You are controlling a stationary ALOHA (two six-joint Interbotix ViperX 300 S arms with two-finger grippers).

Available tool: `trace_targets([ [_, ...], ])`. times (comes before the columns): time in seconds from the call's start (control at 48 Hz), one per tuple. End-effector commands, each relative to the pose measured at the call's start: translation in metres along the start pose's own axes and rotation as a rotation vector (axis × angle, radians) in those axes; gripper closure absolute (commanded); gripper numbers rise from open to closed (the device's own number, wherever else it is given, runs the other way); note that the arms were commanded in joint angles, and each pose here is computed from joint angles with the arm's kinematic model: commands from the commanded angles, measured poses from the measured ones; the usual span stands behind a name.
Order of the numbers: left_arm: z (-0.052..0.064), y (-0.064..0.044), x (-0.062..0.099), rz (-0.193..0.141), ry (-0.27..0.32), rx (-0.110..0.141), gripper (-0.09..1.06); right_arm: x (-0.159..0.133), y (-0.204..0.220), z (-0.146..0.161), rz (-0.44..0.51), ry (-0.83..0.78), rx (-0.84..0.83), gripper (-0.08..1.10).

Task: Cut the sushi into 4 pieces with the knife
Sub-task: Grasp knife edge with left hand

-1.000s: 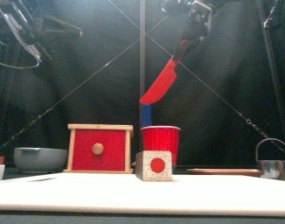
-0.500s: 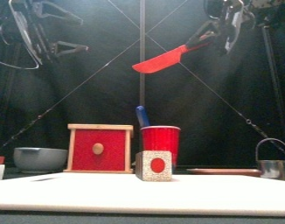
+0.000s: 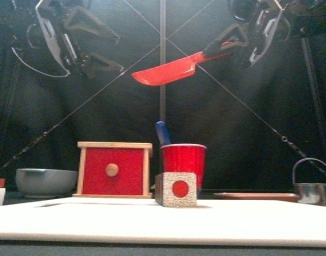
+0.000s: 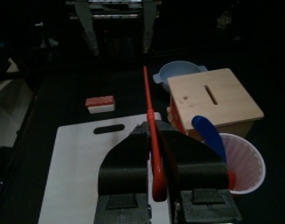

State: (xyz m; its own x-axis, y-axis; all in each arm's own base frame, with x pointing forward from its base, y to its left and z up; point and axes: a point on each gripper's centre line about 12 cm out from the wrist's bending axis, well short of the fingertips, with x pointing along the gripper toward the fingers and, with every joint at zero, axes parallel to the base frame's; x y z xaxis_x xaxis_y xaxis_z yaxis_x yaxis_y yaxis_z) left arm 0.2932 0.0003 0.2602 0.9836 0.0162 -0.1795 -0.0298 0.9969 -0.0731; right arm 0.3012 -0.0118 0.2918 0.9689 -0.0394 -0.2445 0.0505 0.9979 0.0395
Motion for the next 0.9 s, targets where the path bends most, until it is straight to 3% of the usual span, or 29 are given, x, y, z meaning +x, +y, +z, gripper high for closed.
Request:
trace_targets([
  [0.021,0.012,0.000,0.007,0.000,-0.026,0.009,-0.05,0.001,0.002,0.014,0.005,-0.047,-0.002,0.94],
  [0.271,0.005,0.003,0.018,0.008,0.008,0.020,-0.02,0.005,0.002,0.016,0.005,-0.069,-0.007,0.94],
  [0.521,-0.004,0.010,0.031,0.029,0.044,0.030,0.09,0.007,0.002,0.017,0.005,-0.077,-0.007,0.94],
  [0.75,-0.003,0.013,0.035,0.032,-0.001,0.051,0.18,0.007,0.002,0.016,0.005,-0.077,-0.002,0.94],
  [0.896,-0.005,0.014,0.035,0.034,0.004,0.052,0.20,0.006,0.002,0.017,0.005,-0.080,-0.008,0.94],
])
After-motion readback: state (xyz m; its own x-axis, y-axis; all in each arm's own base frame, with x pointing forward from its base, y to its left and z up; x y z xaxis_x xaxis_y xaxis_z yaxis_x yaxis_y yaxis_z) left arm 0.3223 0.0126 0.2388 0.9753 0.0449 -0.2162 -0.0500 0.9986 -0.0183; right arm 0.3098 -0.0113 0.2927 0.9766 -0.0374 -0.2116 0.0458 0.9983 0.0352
